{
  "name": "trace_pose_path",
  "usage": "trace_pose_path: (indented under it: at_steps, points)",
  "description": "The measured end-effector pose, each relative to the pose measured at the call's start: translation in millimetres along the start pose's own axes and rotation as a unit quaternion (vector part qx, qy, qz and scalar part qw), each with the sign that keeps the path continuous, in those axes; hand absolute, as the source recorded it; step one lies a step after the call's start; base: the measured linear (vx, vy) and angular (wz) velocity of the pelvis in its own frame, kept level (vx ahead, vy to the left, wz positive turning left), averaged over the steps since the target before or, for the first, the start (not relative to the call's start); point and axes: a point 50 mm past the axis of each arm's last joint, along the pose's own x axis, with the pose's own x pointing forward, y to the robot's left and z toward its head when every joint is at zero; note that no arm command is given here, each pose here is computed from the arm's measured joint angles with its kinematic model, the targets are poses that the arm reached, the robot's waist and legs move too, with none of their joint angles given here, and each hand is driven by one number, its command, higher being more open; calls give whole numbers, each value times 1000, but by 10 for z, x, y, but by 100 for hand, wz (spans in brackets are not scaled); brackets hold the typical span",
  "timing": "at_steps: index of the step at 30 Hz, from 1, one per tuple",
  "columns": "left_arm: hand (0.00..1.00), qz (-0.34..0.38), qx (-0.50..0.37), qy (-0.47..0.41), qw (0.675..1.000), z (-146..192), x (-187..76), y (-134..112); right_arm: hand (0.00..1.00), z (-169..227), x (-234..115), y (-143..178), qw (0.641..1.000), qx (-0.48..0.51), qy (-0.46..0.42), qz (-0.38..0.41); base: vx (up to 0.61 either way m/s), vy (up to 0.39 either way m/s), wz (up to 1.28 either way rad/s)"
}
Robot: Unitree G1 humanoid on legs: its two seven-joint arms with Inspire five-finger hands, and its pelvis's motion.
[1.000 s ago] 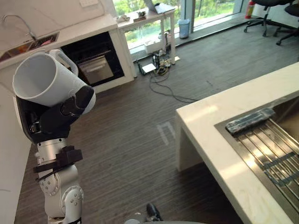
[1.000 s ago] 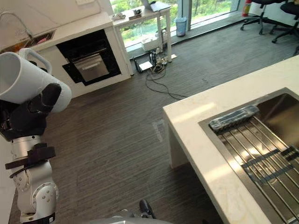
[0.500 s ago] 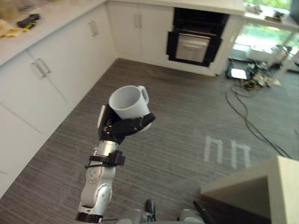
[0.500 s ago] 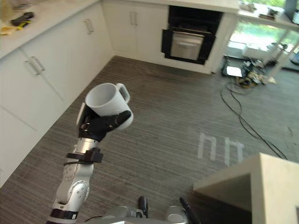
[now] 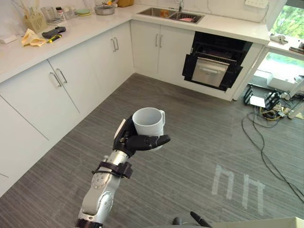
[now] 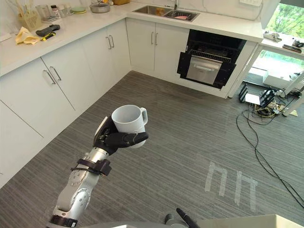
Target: Walk over to the sink, pick up the cup, carry it to the dishwasher, place the cup inside the dishwasher, then close the dishwasher door
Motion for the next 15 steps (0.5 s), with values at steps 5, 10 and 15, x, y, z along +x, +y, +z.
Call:
trace_pose_path:
  at_steps: [5, 10, 15]
  points:
    - [0, 11, 10, 0, 1000, 23, -42, 83, 100, -17, -2, -8, 1000, 2, 5, -5, -19, -2, -14]
    - [0, 55, -3, 26, 998, -163, -166, 178, 100, -89, -33, -76, 999, 38, 5, -6, -12, -4, -4]
    - [0, 67, -16, 22, 997, -186, -153, 154, 100, -135, -46, -91, 999, 42, 1, -3, -53, -13, -7]
